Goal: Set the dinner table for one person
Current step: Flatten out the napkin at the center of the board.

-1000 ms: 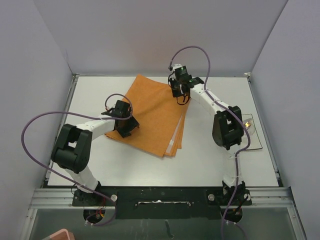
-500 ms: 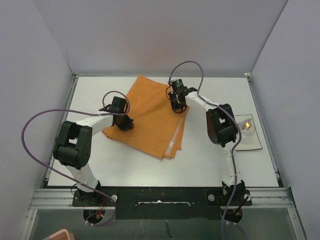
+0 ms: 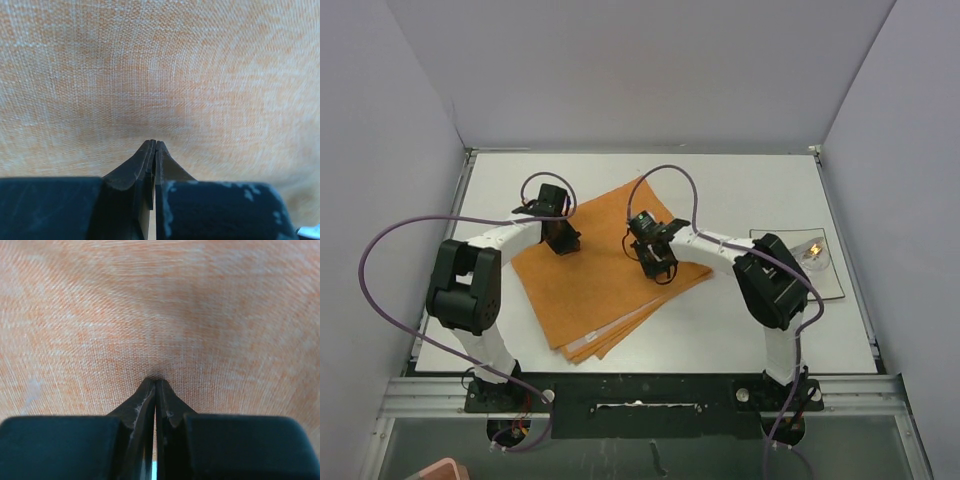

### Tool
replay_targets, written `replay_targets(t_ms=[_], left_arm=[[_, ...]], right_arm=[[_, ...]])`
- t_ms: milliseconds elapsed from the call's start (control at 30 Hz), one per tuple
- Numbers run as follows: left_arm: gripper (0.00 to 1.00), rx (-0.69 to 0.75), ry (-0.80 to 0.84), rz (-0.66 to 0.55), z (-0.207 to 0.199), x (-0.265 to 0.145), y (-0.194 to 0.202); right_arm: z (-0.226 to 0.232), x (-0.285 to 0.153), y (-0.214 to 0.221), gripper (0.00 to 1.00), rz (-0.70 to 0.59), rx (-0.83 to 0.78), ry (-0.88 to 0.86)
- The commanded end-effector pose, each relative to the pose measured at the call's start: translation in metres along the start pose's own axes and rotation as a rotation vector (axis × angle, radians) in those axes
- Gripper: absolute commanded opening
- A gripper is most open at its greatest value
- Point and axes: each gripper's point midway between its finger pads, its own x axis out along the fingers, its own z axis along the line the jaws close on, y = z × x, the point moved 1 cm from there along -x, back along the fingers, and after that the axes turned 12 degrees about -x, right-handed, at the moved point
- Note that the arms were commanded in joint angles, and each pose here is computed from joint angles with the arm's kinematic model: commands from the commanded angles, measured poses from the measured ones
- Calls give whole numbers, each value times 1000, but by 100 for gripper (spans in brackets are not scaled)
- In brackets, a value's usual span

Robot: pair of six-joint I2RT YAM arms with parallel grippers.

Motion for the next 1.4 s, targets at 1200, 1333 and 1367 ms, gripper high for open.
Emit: replay_targets(t_ms=[1200,1333,1367], left_arm=[[62,10,-139,-290,68,-109,-15],[62,57,-141,-348,64,-114,-25],[62,73,-145,-362,64,-115,-27]], right_arm=[[-119,-19,-61,51,-56,172,117],[-122,-19,-71,52,-74,175,112],[-122,-19,-75,52,-82,175,110]])
